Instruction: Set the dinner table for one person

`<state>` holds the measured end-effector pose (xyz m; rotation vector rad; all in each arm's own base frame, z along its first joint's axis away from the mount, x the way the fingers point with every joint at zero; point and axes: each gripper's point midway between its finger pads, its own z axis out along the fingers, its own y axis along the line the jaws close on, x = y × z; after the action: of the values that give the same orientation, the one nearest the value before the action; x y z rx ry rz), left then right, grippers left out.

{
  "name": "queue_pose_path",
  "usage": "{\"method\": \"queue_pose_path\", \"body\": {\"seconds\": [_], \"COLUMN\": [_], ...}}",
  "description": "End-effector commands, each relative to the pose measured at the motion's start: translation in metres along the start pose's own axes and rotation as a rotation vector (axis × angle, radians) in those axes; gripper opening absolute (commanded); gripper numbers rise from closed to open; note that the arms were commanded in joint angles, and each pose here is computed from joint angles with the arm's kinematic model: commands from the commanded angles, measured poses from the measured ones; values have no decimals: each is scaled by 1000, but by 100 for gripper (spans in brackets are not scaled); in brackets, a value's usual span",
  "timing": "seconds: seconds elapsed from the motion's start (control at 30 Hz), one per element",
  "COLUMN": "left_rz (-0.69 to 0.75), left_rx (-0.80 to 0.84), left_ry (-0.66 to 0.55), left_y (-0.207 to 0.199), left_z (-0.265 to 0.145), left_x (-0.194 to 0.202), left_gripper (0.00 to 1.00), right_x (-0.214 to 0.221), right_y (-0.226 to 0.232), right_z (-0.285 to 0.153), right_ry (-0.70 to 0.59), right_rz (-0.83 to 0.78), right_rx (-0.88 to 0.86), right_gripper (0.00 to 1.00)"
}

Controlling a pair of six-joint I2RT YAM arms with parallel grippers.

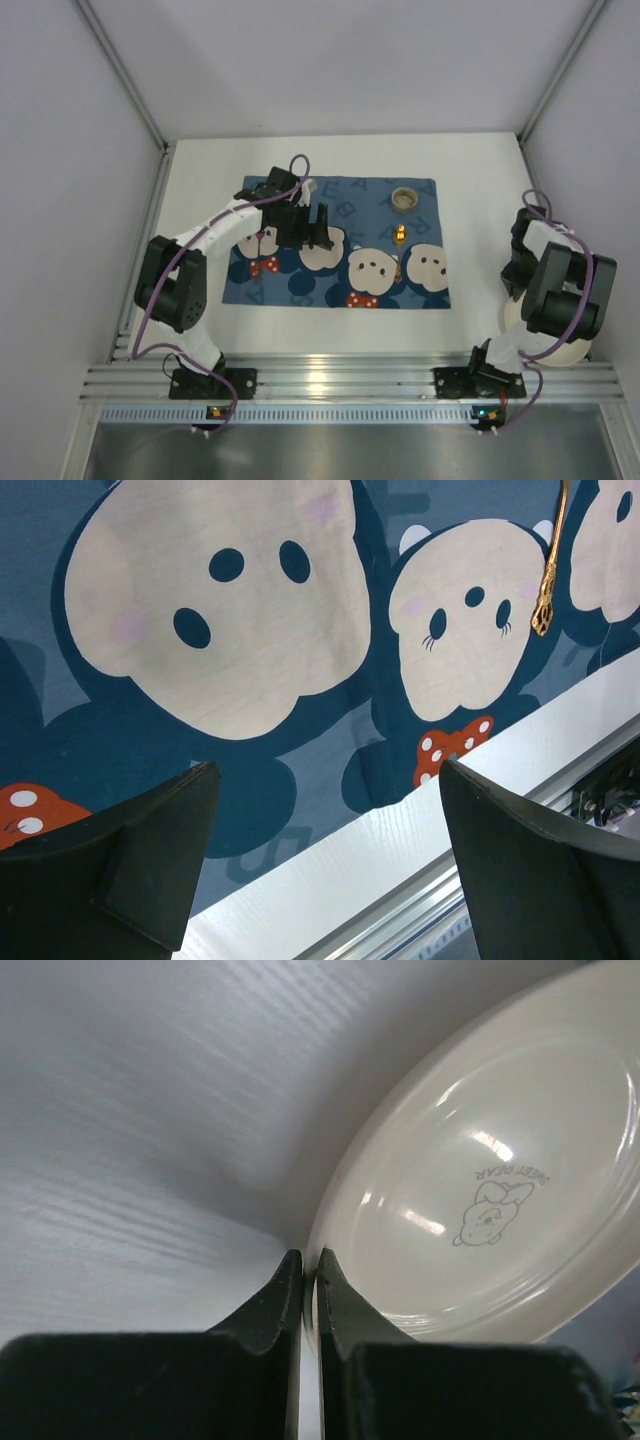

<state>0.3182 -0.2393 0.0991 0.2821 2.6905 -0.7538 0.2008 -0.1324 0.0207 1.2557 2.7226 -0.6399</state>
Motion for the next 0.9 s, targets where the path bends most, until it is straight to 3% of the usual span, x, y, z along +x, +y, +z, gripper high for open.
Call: {"method": "queue_pose_path", "body": {"seconds": [0.0,0.17,0.27,0.57,0.73,0.87], "left_rz": [25,39,66,265,433,547], "left_rx": [25,45,52,54,38,-5], "left_ry": [-72,-131,-182,-527,-589,-635], "left_y": [-13,-26,-40,-124,-181,-203], "left_z": [-14,-23,-32,-87,-97,-104], "left_x": [-25,-48,-66,-121,-101,-86], "left_gripper": [96,98,98,98,98,98], "right_x": [-7,-17,-7,39,59,72], "right_y": [62,111,138,193,216,232], "right_z": [-38,-151,-210,-319,-365,-375], "right_ry": [-17,-172,-195,-7,88,178], "right_rz": [72,62,32,135,163,197], "right_rx": [-315,-598,-697,-958,-1091,-1118], "right_gripper": [0,0,0,0,0,0]}}
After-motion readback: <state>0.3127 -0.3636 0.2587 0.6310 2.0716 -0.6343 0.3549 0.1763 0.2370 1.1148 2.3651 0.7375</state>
